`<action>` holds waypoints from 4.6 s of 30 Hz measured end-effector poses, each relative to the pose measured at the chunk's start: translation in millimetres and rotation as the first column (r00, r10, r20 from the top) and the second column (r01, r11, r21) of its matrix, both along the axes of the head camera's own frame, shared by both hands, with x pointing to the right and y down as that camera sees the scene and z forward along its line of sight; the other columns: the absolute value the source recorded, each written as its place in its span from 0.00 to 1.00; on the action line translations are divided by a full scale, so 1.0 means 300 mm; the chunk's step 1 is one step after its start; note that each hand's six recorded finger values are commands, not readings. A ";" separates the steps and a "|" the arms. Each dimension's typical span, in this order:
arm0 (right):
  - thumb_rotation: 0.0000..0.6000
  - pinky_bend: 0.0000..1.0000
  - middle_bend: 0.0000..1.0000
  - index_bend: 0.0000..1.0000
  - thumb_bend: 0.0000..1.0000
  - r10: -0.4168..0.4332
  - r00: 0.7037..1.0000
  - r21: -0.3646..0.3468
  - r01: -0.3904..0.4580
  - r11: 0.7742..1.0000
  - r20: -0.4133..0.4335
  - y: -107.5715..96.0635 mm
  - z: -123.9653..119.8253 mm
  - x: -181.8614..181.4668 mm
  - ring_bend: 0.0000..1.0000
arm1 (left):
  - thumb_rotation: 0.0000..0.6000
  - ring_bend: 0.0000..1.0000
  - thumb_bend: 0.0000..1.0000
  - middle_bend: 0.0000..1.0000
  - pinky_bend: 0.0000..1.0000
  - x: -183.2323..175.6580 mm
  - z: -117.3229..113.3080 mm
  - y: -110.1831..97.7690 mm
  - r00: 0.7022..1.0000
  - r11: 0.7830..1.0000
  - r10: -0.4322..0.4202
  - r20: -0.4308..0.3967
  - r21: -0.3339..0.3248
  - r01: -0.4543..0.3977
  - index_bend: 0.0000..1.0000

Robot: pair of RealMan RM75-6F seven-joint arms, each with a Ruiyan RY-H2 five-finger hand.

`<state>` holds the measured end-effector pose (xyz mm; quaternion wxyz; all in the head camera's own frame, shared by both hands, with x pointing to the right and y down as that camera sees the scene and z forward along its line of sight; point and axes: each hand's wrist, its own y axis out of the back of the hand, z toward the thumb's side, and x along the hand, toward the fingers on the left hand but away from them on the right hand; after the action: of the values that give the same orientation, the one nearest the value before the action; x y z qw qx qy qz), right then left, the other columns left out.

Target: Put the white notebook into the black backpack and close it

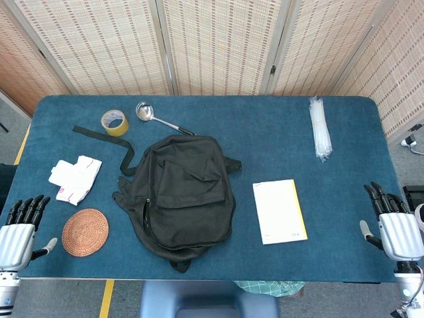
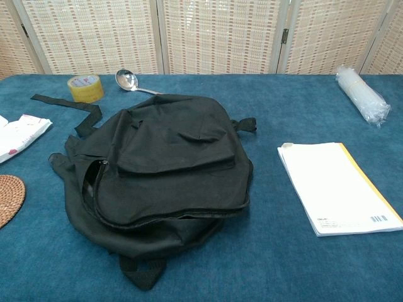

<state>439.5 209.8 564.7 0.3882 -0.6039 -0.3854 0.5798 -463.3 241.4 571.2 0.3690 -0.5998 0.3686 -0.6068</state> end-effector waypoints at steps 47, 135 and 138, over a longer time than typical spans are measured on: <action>1.00 0.00 0.01 0.00 0.40 -0.395 0.919 -0.250 0.386 0.888 0.015 -0.013 0.419 -0.196 0.05 | 1.00 0.10 0.26 0.09 0.00 0.030 0.005 0.005 1.000 1.000 0.013 0.001 -0.004 -0.013 0.12; 1.00 0.11 0.14 0.10 0.55 -0.539 0.819 -0.002 0.550 0.835 0.197 -0.139 0.639 -0.629 0.18 | 1.00 0.10 0.26 0.09 0.00 0.026 0.030 0.011 1.000 1.000 0.002 -0.007 -0.030 -0.002 0.12; 1.00 0.11 0.13 0.07 0.55 -0.550 0.812 -0.003 0.561 0.828 0.194 -0.159 0.641 -0.662 0.18 | 1.00 0.10 0.26 0.09 0.00 0.025 0.029 0.012 1.000 1.000 0.000 -0.008 -0.029 0.000 0.12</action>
<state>240.9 162.1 757.0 0.4846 -0.7525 -0.2093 0.3937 -455.8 245.0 579.9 0.3587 -0.6077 0.3612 -0.6095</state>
